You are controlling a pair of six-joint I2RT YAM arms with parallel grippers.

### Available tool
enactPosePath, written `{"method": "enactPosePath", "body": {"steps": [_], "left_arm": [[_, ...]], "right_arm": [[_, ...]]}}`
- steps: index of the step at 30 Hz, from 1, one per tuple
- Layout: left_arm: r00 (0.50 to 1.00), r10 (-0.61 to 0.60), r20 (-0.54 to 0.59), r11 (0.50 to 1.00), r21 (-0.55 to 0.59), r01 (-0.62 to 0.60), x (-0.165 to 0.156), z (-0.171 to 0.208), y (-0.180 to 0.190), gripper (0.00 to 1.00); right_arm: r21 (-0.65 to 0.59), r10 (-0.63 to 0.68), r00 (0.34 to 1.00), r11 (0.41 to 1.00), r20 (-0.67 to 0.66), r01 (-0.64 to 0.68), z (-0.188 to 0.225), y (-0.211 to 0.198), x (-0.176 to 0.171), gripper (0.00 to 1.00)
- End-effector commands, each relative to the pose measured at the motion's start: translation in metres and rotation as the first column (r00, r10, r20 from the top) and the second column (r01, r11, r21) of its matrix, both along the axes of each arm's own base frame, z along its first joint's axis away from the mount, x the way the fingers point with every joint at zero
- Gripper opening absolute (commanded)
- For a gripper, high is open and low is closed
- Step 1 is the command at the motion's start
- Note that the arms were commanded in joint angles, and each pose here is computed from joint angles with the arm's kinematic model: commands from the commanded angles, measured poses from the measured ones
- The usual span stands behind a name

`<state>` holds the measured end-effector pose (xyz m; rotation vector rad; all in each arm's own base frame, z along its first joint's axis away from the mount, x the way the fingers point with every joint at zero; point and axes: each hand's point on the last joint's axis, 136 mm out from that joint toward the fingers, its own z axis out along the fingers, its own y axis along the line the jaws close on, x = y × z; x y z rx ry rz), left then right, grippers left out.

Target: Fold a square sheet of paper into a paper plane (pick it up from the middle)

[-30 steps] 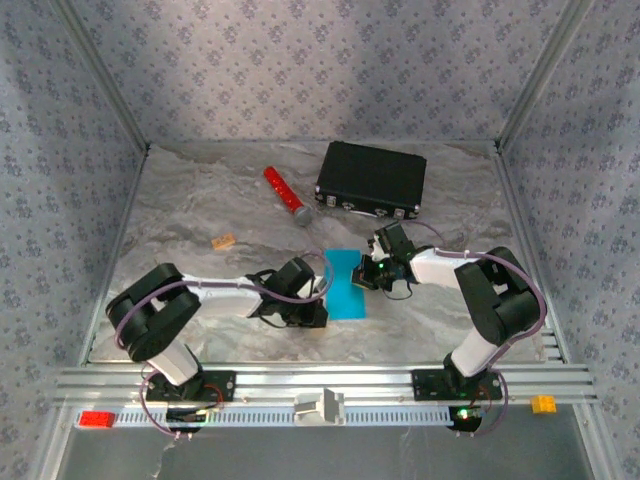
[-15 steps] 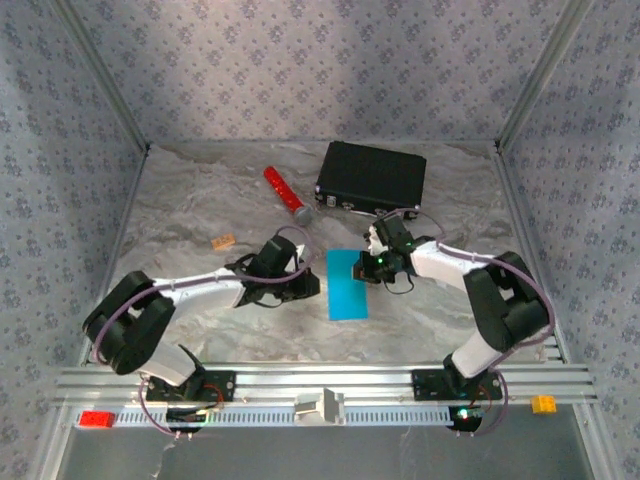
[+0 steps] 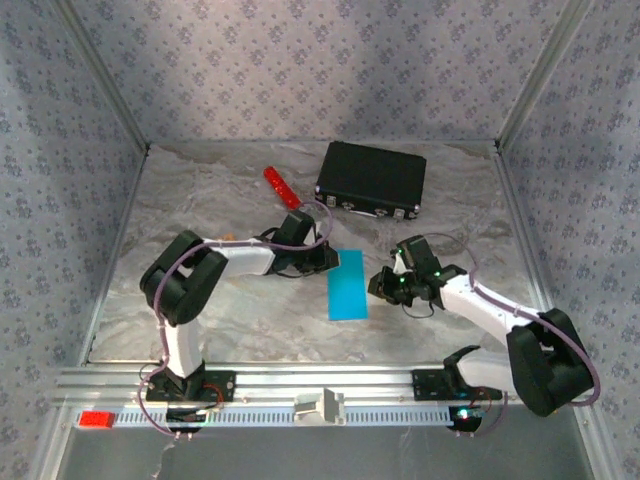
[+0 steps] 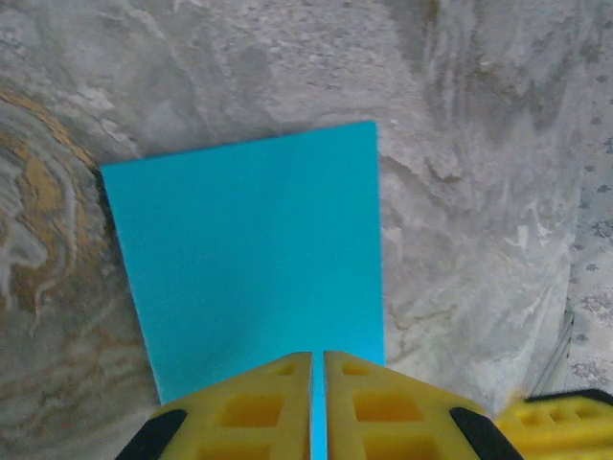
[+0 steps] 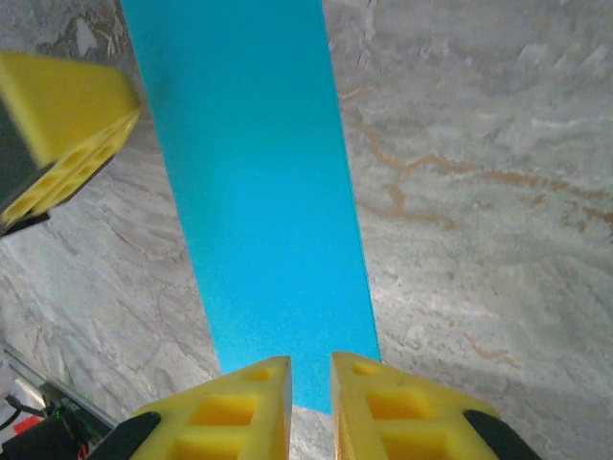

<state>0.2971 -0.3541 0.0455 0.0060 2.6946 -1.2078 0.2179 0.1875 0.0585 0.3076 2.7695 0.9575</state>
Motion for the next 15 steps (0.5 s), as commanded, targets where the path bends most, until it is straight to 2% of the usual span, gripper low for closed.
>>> {"method": "enactPosePath", "body": {"steps": [1, 7, 15], "left_arm": [[0.999, -0.020, 0.030, 0.999, -0.027, 0.021, 0.016, 0.007, -0.010, 0.12], [0.999, -0.019, 0.029, 1.000, 0.007, 0.018, 0.027, -0.007, -0.011, 0.12], [1.000, -0.012, -0.010, 0.998, 0.067, 0.013, 0.018, -0.038, 0.002, 0.12]], "right_arm": [[0.032, -0.015, 0.998, 0.999, -0.060, 0.017, -0.003, 0.003, -0.013, 0.21], [0.050, -0.005, 0.994, 0.999, -0.106, 0.010, -0.014, 0.007, -0.028, 0.26], [0.077, 0.005, 0.989, 0.997, -0.149, 0.006, -0.025, 0.011, -0.039, 0.32]]}}
